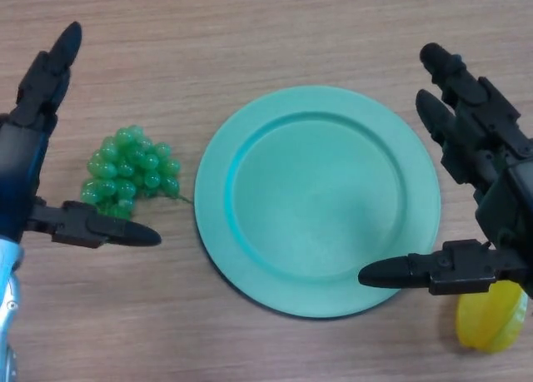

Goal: Pick up the green grapes and place it on the plate

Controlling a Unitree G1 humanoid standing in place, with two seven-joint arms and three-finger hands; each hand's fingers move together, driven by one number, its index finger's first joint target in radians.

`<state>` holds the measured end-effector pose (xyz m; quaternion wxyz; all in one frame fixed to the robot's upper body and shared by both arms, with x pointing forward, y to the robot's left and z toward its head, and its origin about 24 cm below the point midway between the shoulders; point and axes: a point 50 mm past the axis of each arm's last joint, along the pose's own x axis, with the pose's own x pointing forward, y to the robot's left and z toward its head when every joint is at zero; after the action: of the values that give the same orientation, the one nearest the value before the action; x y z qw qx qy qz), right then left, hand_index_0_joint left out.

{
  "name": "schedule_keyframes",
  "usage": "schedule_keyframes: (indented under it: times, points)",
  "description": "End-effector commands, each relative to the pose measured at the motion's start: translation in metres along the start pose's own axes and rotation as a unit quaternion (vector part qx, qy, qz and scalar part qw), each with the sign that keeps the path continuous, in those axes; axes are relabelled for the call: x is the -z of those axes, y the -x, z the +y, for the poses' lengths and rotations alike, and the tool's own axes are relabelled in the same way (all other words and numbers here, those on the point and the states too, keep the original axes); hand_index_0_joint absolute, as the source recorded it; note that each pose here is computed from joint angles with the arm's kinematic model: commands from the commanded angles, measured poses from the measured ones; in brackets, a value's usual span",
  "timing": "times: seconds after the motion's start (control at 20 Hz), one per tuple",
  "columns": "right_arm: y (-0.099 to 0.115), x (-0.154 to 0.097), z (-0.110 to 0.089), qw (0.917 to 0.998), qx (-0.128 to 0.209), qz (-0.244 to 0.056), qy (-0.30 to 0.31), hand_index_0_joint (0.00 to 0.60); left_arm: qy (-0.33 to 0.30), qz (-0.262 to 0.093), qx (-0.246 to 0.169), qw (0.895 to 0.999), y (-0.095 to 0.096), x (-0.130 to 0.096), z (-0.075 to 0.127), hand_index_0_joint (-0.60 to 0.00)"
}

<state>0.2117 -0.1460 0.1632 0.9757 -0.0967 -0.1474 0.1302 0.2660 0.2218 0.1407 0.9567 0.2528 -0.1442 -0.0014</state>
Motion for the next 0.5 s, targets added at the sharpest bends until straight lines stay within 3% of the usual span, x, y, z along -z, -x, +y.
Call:
schedule_keyframes:
  times: [0.05,0.15,0.5]
  points:
    - [0.005,-0.03,-0.012,0.9959,0.021,-0.088,-0.004,0.0,-0.1,-0.082,-0.069,0.989,-0.004,-0.01,0.03,0.0]
    - [0.004,-0.031,-0.013,0.9957,0.021,-0.09,0.005,0.0,-0.096,-0.051,-0.056,0.993,-0.008,0.004,0.031,0.0]
    - [0.008,-0.031,-0.019,0.9952,0.024,-0.094,0.004,0.0,-0.089,-0.011,-0.005,0.996,-0.023,0.035,0.006,0.0]
